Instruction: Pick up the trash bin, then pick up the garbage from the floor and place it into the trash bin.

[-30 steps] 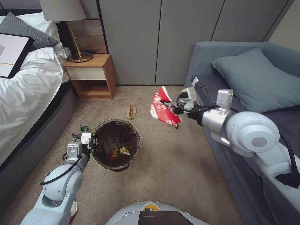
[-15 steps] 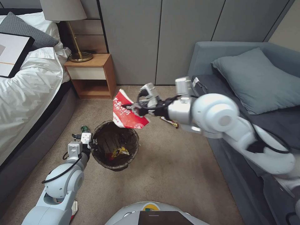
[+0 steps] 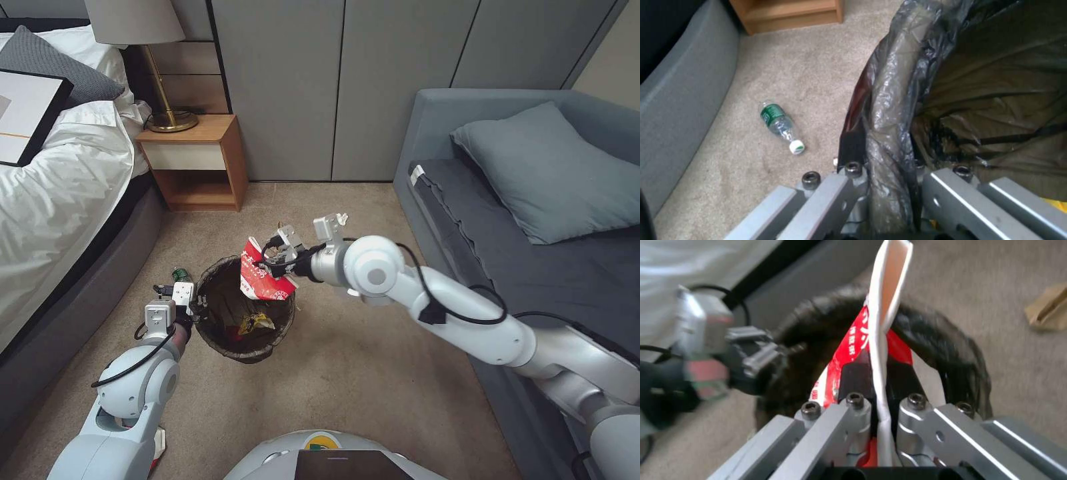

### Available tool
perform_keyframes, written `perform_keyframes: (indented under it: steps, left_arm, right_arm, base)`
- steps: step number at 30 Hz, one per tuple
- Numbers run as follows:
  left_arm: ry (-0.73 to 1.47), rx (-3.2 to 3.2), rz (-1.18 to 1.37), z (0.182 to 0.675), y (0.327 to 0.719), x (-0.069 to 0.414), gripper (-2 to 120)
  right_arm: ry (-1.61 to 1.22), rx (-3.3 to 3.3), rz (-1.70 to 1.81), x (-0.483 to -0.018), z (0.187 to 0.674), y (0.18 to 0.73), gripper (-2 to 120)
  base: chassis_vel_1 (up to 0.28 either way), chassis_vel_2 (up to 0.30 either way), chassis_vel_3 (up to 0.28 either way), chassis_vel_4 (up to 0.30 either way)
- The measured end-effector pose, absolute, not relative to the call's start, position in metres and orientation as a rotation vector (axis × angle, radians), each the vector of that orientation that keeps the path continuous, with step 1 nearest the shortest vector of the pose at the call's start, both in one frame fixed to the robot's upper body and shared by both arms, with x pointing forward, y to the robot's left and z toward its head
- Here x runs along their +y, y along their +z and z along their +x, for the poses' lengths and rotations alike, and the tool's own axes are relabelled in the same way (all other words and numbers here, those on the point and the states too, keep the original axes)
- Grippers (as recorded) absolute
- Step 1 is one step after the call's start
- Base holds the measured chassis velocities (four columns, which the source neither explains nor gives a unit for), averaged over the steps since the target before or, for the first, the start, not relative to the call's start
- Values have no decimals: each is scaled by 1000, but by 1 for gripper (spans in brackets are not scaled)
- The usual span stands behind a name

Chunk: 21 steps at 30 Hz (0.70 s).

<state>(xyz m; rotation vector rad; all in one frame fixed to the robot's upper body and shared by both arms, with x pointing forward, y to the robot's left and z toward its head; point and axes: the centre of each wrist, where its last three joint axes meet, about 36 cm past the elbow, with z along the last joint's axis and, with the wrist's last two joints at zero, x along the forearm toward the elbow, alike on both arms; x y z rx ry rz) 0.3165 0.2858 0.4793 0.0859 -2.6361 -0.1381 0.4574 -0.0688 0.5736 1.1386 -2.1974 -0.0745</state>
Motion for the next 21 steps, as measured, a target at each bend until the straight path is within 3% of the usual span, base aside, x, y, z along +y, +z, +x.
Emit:
perform_keyframes:
  steps: [21]
  left_arm:
    - [-123, -2626, 98, 319, 474, 289, 0]
  right_arm:
    - [-99, -2129, 1008, 21, 473, 493, 0]
  base:
    - [0, 0, 0, 0]
